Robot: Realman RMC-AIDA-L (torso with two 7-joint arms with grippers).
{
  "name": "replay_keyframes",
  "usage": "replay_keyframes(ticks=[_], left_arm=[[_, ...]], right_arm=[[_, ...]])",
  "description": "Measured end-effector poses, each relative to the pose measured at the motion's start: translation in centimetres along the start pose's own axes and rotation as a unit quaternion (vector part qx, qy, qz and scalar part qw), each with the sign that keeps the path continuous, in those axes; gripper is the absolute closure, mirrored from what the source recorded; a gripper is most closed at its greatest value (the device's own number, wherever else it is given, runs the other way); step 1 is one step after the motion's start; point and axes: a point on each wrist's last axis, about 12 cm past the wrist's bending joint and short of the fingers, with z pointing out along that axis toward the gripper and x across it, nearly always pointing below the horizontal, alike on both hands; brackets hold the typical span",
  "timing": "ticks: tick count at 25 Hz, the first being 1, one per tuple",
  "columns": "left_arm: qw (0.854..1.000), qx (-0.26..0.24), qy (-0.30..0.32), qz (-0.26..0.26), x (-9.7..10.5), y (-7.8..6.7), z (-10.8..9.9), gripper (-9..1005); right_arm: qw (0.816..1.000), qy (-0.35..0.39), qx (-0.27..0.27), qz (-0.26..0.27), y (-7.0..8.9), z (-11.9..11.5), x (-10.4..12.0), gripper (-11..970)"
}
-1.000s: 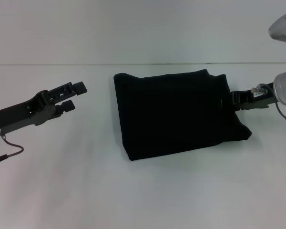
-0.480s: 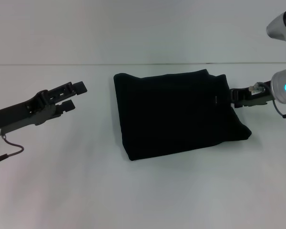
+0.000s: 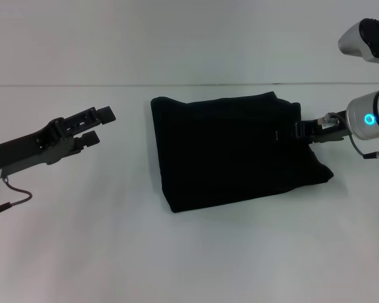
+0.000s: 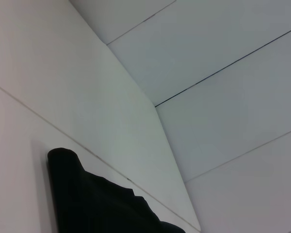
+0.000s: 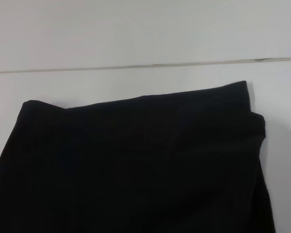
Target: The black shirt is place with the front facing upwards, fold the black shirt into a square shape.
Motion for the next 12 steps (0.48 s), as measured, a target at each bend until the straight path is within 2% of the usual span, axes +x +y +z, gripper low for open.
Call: replay_keyframes(ticks=[12], left_arm=[[1.000, 0.002, 0.001, 0.002, -0.12, -0.12, 0.19, 48]], right_arm=[[1.000, 0.002, -0.004, -0.005, 0.41, 0.00, -0.24, 274]])
